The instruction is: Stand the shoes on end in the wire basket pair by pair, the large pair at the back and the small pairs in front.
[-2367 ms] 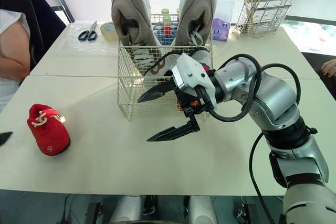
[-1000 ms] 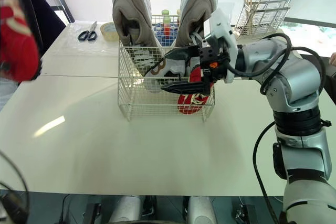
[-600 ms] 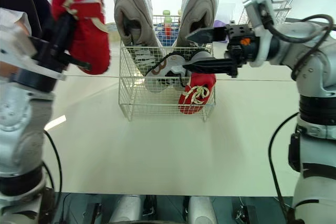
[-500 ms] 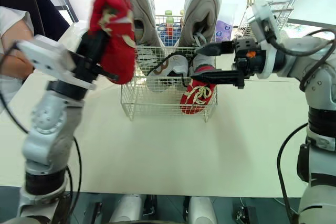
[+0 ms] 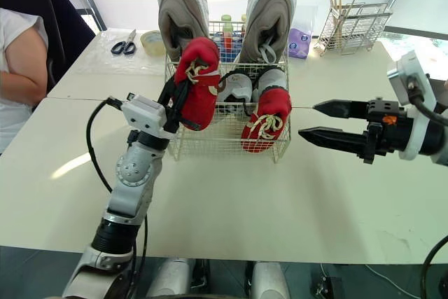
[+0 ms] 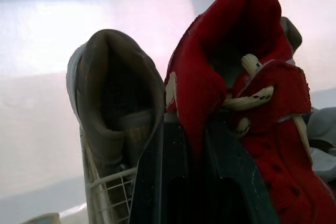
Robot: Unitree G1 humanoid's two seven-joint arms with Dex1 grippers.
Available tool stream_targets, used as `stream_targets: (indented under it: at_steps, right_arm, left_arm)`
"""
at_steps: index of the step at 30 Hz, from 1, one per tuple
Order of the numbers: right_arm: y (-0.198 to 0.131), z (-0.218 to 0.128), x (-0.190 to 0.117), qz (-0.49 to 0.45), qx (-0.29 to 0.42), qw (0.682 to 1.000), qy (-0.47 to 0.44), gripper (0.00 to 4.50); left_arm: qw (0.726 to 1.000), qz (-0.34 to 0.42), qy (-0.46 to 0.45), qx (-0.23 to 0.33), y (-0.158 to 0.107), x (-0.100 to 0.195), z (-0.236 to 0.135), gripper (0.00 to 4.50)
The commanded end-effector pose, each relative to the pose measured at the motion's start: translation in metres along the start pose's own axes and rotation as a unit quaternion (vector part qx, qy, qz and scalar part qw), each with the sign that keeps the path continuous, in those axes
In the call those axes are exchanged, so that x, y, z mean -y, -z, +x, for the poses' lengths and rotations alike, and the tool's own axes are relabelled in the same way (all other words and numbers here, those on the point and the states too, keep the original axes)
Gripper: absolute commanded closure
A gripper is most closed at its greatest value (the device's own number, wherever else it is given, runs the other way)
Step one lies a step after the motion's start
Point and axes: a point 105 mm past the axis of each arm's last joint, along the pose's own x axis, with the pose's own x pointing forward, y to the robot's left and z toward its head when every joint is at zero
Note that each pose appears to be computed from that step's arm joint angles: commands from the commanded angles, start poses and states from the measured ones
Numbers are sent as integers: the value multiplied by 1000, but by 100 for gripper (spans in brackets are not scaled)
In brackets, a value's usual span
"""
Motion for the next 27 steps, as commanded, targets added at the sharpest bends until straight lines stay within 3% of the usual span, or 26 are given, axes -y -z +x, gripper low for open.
stream_targets:
  at_steps: [1,5,9,16,19,24,27]
  right_arm:
    - [-6,-4,-8,-9,17,1000,3,0]
    - [-4,-5,-7,3,19,1000,7,0]
    - [0,-1,-3,12,17,1000,7,0]
    - [6,7,6,18,16,1000,2,0]
    - [5,11,8,17,20,1000,-4,0]
    - [9,15,12,17,15,1000,-9,0]
    - [10,17,14,16,15,1000,-11,0]
  left_arm:
    - [1000,22,7,-4,13,13,-10,445]
    - [999,17,-5,-30,30,14,-23,445]
    - [994,-78,-22,-80,45,17,-37,445]
    - [989,-106,-24,-101,38,14,-44,445]
    - [988,-109,-29,-105,36,10,-45,336]
    - [984,-134,-19,-113,31,11,-51,86]
    - [978,-166,-13,-122,26,11,-55,86]
